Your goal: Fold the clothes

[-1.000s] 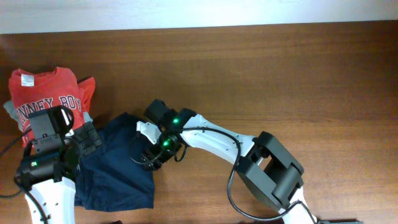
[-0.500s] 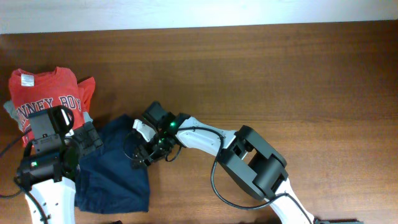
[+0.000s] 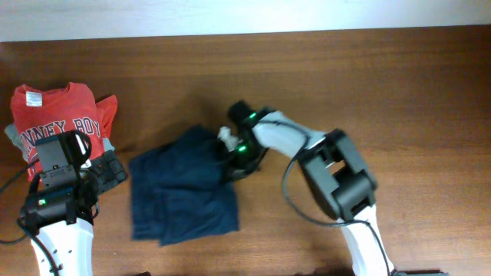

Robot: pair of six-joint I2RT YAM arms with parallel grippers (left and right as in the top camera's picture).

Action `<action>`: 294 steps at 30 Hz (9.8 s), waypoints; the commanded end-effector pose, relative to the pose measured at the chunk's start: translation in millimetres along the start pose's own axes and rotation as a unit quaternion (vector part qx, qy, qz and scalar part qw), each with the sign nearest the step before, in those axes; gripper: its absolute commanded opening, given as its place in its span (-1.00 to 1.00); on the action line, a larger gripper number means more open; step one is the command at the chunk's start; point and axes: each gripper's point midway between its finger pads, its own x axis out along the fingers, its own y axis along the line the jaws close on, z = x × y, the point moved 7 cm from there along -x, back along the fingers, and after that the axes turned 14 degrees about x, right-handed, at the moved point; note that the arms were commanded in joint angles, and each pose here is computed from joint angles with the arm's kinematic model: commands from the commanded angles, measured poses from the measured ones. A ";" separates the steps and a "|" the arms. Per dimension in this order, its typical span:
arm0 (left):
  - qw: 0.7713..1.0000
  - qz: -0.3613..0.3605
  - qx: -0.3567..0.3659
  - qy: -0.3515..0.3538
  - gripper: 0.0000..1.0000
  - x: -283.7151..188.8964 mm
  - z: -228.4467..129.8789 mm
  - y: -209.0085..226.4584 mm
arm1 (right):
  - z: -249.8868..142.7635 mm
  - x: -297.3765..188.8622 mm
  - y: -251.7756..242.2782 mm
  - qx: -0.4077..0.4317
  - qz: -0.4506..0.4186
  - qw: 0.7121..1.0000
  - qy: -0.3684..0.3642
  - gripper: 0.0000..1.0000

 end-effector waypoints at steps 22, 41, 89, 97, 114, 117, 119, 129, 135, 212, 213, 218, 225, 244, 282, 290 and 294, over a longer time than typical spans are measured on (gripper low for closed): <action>0.940 -0.262 0.207 0.077 0.98 113.2 10.3 -123.4 | -91.7 -227.1 -2.8 -0.117 -0.156 0.951 -0.240 0.07; 0.836 -0.500 0.177 0.142 0.98 175.0 -32.4 -178.3 | -98.0 -228.4 -3.0 -0.114 -0.158 0.952 -0.236 0.09; 0.940 -0.073 0.253 -0.218 -0.99 -46.8 160.9 -87.6 | -106.8 -226.8 -11.6 -0.096 -0.187 0.954 -0.214 0.09; 0.951 -0.007 0.197 -0.238 -0.99 -55.2 180.3 -36.5 | -108.4 -226.2 -12.3 -0.096 -0.188 0.955 -0.209 0.09; 0.981 0.099 0.066 -0.152 -0.96 1.6 168.1 97.3 | -110.9 -225.3 -13.3 -0.093 -0.189 0.956 -0.202 0.09; 0.985 0.108 0.025 -0.130 -0.96 25.4 163.6 120.0 | -111.6 -225.1 -13.6 -0.092 -0.190 0.957 -0.200 0.09; 0.986 0.115 -0.003 -0.118 -0.96 39.2 159.0 136.6 | -112.4 -224.8 -14.0 -0.091 -0.190 0.957 -0.197 0.09; 0.988 0.125 -0.051 -0.070 -0.36 70.1 137.6 171.2 | -112.3 -224.8 -14.0 -0.091 -0.190 0.957 -0.197 0.09; 0.985 0.124 -0.100 -0.064 0.98 69.1 129.9 179.9 | -112.3 -224.8 -14.0 -0.091 -0.190 0.957 -0.197 0.09; 0.892 -0.215 0.350 -0.188 0.98 -57.8 -59.5 -105.9 | -241.6 -196.9 -102.0 -0.097 -0.162 0.843 -0.504 0.97; 0.892 -0.215 0.350 -0.188 0.98 -57.8 -59.4 -106.0 | -241.1 -196.7 -102.3 -0.096 -0.162 0.843 -0.503 0.97; 0.892 -0.215 0.350 -0.188 0.98 -57.8 -59.4 -106.0 | -238.2 -195.2 -103.6 -0.092 -0.164 0.848 -0.496 0.97; 0.892 -0.215 0.350 -0.188 0.98 -57.8 -59.5 -105.9 | -243.4 -197.5 -101.9 -0.098 -0.161 0.840 -0.509 0.97; 0.892 -0.215 0.350 -0.188 0.99 -57.8 -59.4 -106.0 | -276.7 -219.5 -115.8 -0.213 -0.195 0.598 -0.747 0.97; 0.892 -0.215 0.350 -0.188 0.98 -57.8 -59.5 -105.9 | -218.2 -183.2 -157.2 -0.232 -0.212 0.573 -0.757 0.97; 0.892 -0.215 0.350 -0.188 0.98 -57.9 -59.5 -105.9 | -218.2 -183.2 -157.2 -0.232 -0.212 0.573 -0.757 0.97; 0.891 -0.214 0.347 -0.201 0.98 -61.6 -62.7 -103.0 | -218.2 -183.2 -157.2 -0.232 -0.212 0.573 -0.757 0.97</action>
